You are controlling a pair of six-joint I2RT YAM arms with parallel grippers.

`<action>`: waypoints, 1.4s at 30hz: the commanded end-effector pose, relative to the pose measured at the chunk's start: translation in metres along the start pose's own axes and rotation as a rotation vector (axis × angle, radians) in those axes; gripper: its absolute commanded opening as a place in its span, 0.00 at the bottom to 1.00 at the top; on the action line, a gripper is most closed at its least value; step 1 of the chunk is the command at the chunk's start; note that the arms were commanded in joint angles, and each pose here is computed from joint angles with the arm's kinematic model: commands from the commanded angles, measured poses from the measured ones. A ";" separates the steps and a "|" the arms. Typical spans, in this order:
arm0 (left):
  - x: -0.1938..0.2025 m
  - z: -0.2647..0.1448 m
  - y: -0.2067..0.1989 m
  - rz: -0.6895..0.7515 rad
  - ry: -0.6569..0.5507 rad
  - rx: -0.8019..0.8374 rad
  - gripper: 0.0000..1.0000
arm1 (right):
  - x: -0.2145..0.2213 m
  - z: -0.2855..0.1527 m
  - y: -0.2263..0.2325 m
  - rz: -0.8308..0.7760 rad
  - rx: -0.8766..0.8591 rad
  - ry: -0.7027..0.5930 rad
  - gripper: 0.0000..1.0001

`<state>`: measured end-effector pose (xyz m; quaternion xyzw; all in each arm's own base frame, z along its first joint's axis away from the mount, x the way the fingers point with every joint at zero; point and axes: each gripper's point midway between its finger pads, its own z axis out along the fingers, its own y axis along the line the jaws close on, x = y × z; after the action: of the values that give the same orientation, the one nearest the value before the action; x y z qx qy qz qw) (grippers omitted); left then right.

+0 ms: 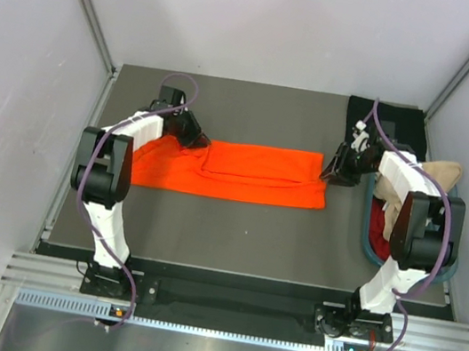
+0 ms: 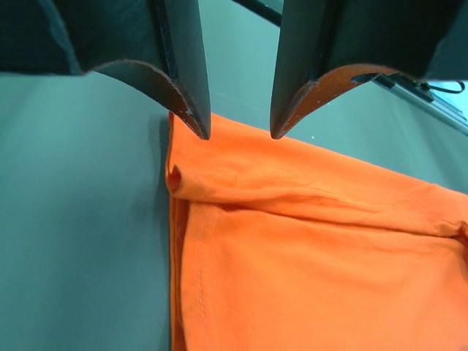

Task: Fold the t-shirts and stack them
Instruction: Fold the tshirt

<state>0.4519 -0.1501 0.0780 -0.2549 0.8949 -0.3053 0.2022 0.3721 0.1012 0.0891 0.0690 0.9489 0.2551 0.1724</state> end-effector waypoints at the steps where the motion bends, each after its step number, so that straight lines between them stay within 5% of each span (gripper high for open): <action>1: -0.011 0.002 -0.036 0.069 -0.014 0.143 0.24 | -0.025 -0.001 0.017 -0.024 -0.052 -0.062 0.39; 4: -0.001 0.008 -0.039 0.097 0.057 0.157 0.36 | -0.028 0.003 0.019 -0.012 -0.062 -0.054 0.39; 6: -0.007 -0.006 -0.040 0.135 0.007 0.123 0.45 | -0.033 0.005 0.028 -0.029 -0.082 -0.062 0.39; 7: -0.011 -0.013 -0.038 0.184 -0.025 0.109 0.58 | -0.035 0.006 0.033 -0.041 -0.090 -0.067 0.39; 10: -0.031 -0.049 -0.040 0.288 -0.144 0.048 0.67 | -0.048 0.013 0.060 -0.103 -0.156 -0.110 0.40; 17: -0.059 -0.117 -0.017 0.313 -0.266 -0.032 0.65 | -0.057 0.054 0.165 -0.204 -0.411 -0.135 0.42; 23: -0.059 -0.123 0.040 0.186 -0.235 -0.105 0.57 | -0.037 0.090 0.254 -0.247 -0.574 -0.119 0.46; 27: -0.057 -0.114 0.058 0.198 -0.206 -0.101 0.65 | -0.019 0.108 0.294 -0.290 -0.628 -0.111 0.47; 36: -0.077 -0.101 0.068 0.274 -0.169 -0.102 0.66 | 0.011 0.153 0.320 -0.331 -0.642 -0.049 0.49; 42: -0.064 -0.092 0.092 0.167 -0.110 -0.188 0.52 | 0.022 0.172 0.317 -0.343 -0.582 -0.020 0.49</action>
<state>0.4296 -0.0149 0.0996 -0.1981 0.9221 -0.1994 0.2661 0.4290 0.4399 0.0912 -0.1170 0.8414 0.4814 0.2158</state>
